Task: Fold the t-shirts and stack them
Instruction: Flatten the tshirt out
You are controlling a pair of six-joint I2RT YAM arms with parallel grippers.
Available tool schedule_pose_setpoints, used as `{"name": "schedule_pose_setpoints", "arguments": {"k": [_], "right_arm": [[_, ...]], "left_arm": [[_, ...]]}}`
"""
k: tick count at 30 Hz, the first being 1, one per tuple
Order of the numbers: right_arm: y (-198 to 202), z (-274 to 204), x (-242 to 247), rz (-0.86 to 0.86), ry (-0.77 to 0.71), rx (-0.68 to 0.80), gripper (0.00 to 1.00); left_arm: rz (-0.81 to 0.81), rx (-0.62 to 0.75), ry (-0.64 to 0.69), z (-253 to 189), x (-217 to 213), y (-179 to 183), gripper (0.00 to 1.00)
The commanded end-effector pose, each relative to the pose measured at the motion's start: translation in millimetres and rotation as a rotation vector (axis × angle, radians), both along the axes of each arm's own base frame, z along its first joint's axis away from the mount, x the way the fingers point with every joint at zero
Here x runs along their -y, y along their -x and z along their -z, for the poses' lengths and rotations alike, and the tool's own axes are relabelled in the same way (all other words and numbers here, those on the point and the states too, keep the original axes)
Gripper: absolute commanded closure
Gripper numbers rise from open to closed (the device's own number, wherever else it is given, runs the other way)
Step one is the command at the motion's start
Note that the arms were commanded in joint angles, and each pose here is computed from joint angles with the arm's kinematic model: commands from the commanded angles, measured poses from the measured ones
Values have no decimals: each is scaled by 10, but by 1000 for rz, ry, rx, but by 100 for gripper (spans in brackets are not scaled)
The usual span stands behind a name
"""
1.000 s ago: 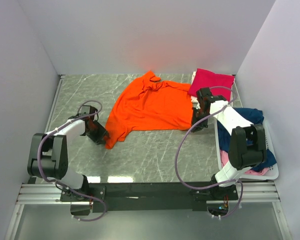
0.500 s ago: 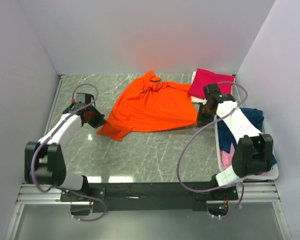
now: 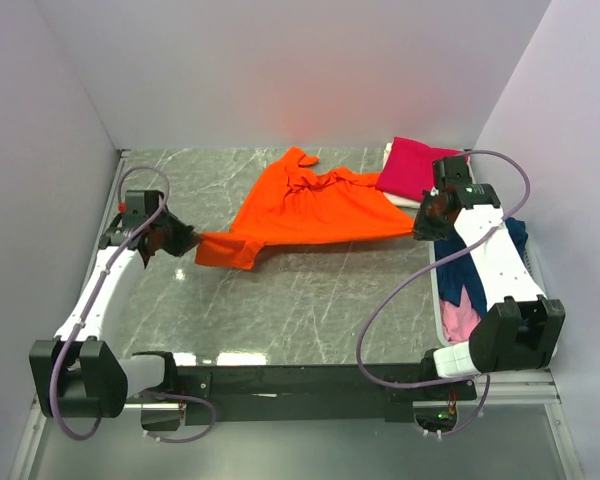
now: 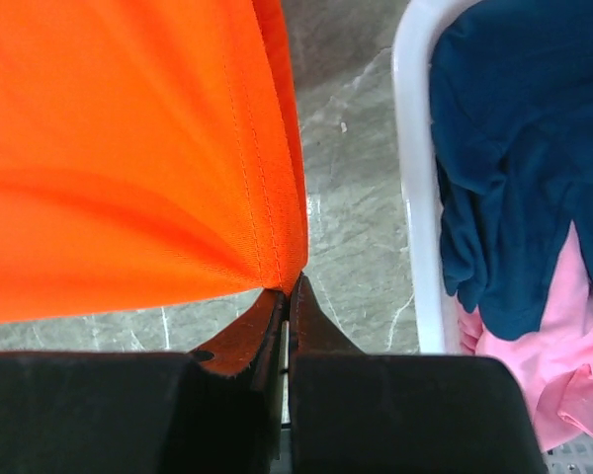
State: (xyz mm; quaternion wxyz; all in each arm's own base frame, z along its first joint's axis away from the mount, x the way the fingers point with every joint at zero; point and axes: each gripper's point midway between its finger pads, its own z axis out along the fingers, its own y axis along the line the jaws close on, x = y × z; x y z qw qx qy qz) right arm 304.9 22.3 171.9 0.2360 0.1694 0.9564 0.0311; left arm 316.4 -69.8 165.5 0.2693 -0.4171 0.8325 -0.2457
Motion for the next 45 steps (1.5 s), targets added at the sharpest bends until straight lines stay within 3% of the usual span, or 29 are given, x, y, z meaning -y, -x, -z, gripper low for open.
{"name": "schedule_pose_setpoints", "arguments": {"k": [1,7,9,13,16,21,26,27,33,45], "right_arm": [[-53,-97,117,29,30,43,100],[-261,81,58,19,0,17,100],[-331,93,34,10,-8,13,100],[-406,136,7,-16,-17,-1,100],[-420,204,-2,-30,-15,-19,100],[-420,286,-33,-41,-30,-33,100],[-443,306,-73,-54,-50,-38,100],[-450,296,-70,-53,-51,-35,100],[-450,303,-93,-55,-64,-38,100],[-400,334,-97,-56,-64,-50,100]], "left_arm": [[9,-21,58,159,-31,19,100],[77,3,-7,614,-127,-505,96],[109,69,-21,507,-127,-799,93],[161,69,-38,660,-129,-1177,86],[205,16,-25,890,-73,-1218,80],[205,40,-53,859,-41,-1088,50],[147,91,-101,696,-95,-780,39],[114,132,-116,545,-138,-744,39],[71,140,-153,626,-214,-411,40],[153,-20,-216,1106,-263,-345,55]]}}
